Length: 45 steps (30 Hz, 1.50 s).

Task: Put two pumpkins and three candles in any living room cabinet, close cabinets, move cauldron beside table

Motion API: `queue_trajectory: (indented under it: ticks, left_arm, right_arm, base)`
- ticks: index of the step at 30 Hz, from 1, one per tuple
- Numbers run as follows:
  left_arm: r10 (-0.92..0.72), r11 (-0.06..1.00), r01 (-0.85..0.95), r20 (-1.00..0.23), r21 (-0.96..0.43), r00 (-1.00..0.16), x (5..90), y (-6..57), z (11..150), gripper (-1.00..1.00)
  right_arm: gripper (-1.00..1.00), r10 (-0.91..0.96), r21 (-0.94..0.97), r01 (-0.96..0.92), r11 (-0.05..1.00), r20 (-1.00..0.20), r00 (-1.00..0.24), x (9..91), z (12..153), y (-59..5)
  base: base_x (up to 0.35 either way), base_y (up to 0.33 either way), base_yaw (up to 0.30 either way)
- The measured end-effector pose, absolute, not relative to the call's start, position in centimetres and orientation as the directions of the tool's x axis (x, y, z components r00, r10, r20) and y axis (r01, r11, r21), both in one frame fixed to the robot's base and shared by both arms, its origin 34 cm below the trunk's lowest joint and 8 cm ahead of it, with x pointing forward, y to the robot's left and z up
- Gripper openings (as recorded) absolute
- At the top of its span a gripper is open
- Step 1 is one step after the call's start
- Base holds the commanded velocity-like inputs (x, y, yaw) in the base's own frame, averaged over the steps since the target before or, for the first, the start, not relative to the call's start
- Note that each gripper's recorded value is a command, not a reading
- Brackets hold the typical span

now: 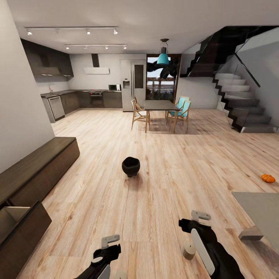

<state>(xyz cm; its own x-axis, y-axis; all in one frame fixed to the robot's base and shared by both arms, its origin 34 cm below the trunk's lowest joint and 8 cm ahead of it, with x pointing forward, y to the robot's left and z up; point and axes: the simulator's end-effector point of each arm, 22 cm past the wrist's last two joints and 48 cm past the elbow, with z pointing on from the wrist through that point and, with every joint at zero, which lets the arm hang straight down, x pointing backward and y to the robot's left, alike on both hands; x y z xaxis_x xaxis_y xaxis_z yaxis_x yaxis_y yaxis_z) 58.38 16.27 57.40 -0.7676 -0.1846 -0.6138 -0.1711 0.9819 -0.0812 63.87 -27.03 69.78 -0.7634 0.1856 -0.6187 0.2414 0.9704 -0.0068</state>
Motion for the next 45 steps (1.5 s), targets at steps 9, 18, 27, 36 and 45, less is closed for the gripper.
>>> queue_trajectory:
  ticks: [9,18,27,36,45]
  left_arm:
    - [-0.178,0.983,-0.164,-0.638,-0.082,-0.749,58.9,16.1,57.8,1.00]
    - [-0.194,0.980,-0.172,-0.627,-0.096,-0.755,59.0,16.8,57.7,1.00]
    - [-0.212,0.977,-0.179,-0.593,-0.115,-0.777,58.8,16.9,57.4,1.00]
    - [-0.213,0.977,-0.177,-0.599,-0.119,-0.772,59.1,16.8,57.7,1.00]
    - [-0.214,0.977,-0.178,-0.599,-0.120,-0.772,59.1,16.8,57.7,1.00]
  right_arm:
    - [1.00,0.175,0.024,0.203,0.979,-0.611,-0.772,63.5,69.8,-26.2]
    - [1.00,0.179,0.057,0.183,0.981,-0.625,-0.760,64.6,70.3,-24.3]
    - [1.00,0.173,-0.034,0.247,0.968,-0.623,-0.763,64.8,69.5,-26.0]
    - [1.00,0.172,-0.036,0.248,0.968,-0.623,-0.763,64.9,69.5,-26.0]
    - [1.00,0.172,-0.036,0.247,0.968,-0.623,-0.763,64.9,69.5,-26.0]
  base:
    - [0.000,0.000,0.000]
    - [0.000,-0.078,0.000]
    - [0.000,-0.196,0.000]
    - [-0.124,-0.106,0.000]
    - [-0.193,-0.178,0.000]
